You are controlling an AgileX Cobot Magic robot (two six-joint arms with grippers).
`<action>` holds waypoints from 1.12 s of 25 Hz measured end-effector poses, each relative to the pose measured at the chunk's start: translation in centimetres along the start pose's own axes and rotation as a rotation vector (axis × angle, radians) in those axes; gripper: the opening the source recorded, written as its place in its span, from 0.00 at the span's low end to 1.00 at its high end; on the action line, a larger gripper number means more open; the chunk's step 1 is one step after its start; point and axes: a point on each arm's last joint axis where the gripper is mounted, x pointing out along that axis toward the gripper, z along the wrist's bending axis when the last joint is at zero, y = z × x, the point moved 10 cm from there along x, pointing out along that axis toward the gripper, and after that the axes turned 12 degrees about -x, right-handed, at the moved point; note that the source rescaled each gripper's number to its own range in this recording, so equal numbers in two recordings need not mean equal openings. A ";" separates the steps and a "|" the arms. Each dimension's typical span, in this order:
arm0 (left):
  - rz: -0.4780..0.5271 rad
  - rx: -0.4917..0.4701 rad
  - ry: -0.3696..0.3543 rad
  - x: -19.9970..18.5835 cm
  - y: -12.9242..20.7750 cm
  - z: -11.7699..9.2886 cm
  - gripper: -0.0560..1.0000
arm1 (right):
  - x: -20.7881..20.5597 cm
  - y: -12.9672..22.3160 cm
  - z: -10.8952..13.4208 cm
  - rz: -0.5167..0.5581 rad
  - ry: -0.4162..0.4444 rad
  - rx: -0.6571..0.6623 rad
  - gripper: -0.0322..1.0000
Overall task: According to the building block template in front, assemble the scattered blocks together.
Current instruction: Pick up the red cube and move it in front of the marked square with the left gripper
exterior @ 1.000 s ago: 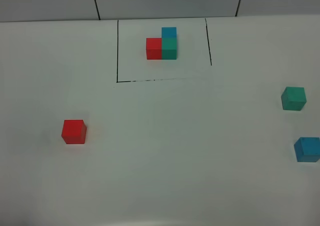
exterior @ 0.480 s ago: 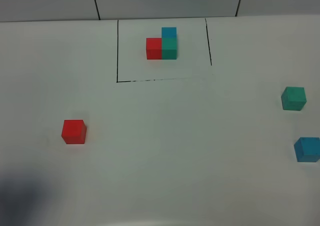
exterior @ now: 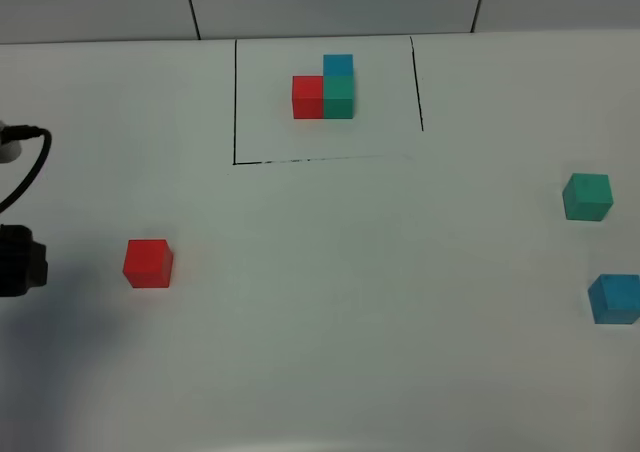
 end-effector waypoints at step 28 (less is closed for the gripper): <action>0.196 0.088 -0.076 10.7 -1.5 -8.5 0.77 | 0.0 0.0 0.0 0.000 0.000 0.001 0.88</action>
